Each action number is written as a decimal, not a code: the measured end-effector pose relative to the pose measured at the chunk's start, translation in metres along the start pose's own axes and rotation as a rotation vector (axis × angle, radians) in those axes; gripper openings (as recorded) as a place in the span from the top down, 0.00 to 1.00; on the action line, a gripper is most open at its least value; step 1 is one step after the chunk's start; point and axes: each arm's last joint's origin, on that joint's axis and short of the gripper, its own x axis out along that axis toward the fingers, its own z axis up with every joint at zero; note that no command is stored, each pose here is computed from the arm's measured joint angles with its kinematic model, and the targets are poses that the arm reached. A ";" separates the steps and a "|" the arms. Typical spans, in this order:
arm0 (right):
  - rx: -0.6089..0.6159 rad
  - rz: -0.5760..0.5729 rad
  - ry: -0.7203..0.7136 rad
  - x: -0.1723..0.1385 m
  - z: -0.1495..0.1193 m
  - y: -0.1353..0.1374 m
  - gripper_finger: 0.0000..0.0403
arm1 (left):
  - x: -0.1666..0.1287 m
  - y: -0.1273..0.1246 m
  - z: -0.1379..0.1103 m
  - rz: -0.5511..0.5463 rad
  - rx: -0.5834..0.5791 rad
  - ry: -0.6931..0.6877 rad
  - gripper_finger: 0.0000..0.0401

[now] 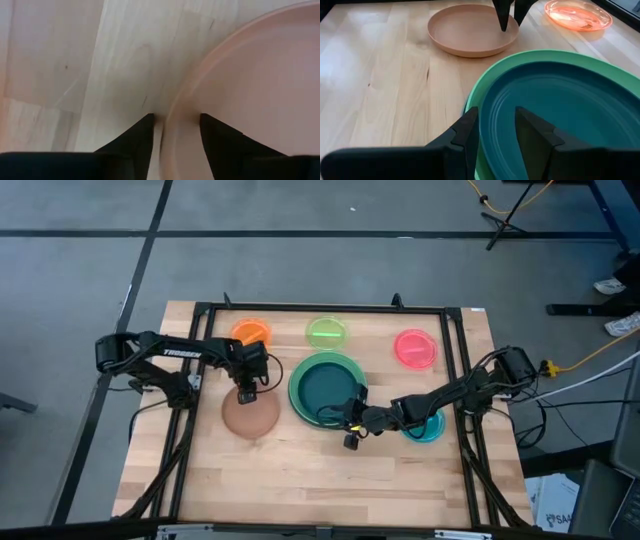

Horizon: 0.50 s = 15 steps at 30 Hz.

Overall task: Stack plastic plates
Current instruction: Stack the brown plate on top of the dark blue plate

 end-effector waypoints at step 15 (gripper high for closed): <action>0.000 0.000 -0.001 0.000 0.000 0.000 0.71 | 0.000 0.000 0.001 -0.004 0.020 -0.019 0.95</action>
